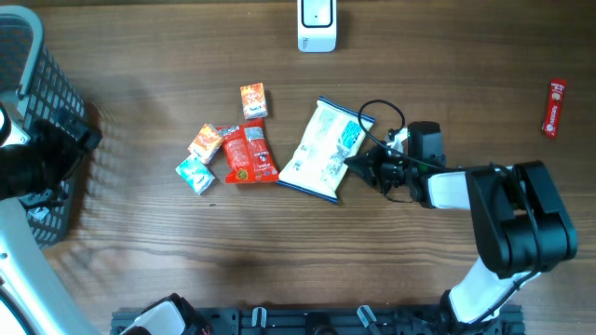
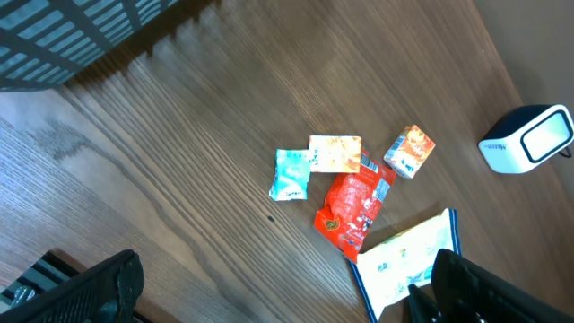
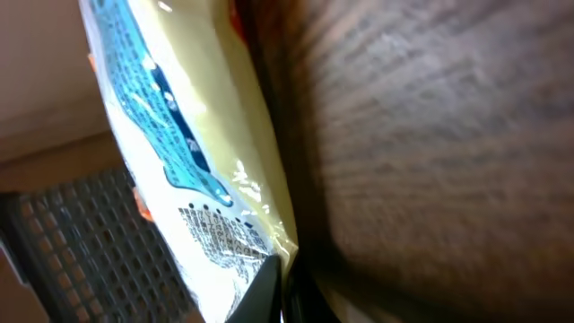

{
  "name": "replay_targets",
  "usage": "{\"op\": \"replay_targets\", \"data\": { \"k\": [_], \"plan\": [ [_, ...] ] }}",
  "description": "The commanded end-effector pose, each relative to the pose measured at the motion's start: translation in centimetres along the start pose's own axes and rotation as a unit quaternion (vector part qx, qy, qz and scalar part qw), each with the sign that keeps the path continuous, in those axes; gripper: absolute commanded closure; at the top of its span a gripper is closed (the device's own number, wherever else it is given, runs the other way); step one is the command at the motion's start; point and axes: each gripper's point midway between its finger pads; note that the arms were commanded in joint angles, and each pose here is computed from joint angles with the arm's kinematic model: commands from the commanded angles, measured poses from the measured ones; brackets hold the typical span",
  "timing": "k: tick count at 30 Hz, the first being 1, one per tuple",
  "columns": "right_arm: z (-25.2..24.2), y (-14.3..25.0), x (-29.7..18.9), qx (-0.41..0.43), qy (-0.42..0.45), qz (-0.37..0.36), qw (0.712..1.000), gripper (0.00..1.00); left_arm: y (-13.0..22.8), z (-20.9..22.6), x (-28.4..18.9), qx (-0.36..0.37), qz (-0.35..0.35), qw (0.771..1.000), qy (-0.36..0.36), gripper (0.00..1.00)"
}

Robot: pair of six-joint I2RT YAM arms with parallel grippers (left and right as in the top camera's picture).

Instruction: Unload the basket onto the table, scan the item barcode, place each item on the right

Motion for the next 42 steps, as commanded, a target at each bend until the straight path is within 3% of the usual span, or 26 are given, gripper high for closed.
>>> {"op": "replay_targets", "data": {
  "k": [1, 12, 20, 29, 33, 36, 39, 42],
  "plan": [
    [0.5, 0.5, -0.3, -0.032, -0.035, 0.035, 0.998, 0.96, -0.1, 0.1, 0.0, 0.001, -0.003, 1.000, -0.001, 0.00],
    [5.9, 2.9, -4.9, -0.156, -0.196, 0.152, 0.956, 0.96, -0.1, 0.1, 0.0, 0.001, -0.003, 1.000, -0.001, 0.00],
    [6.9, 5.9, -6.2, -0.169, -0.226, 0.235, 0.930, 0.96, -0.1, 0.1, 0.0, 0.001, -0.003, 1.000, -0.001, 0.00],
    [7.2, 3.0, -5.9, -0.149, -0.215, 0.165, 0.951, 0.96, -0.1, 0.1, 0.0, 0.002, -0.003, 1.000, -0.001, 0.00],
    [6.4, 1.6, -5.1, -0.135, -0.195, 0.124, 0.963, 0.81, -0.1, 0.1, 0.0, 0.002, -0.003, 1.000, -0.001, 0.00],
    [3.6, -0.5, -3.7, -0.097, -0.133, 0.062, 0.984, 0.65, -0.1, 0.1, 0.0, 0.002, -0.003, 1.000, -0.001, 0.00],
    [0.5, -1.8, -2.9, -0.075, -0.067, 0.021, 0.995, 0.60, -0.1, 0.1, 0.0, 0.001, -0.003, 1.000, -0.001, 0.00],
    [0.5, -1.8, -3.1, -0.094, -0.061, 0.014, 0.994, 0.60, -0.1, 0.1, 0.0, 0.002, -0.003, 1.000, -0.001, 0.00]
  ]
}}
Point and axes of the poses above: each gripper's point midway between its finger pads, its own x axis out along the fingers, its own z axis along the line the jaws close on, y = z × x, and after that the axes turned 4 degrees about x, right-handed
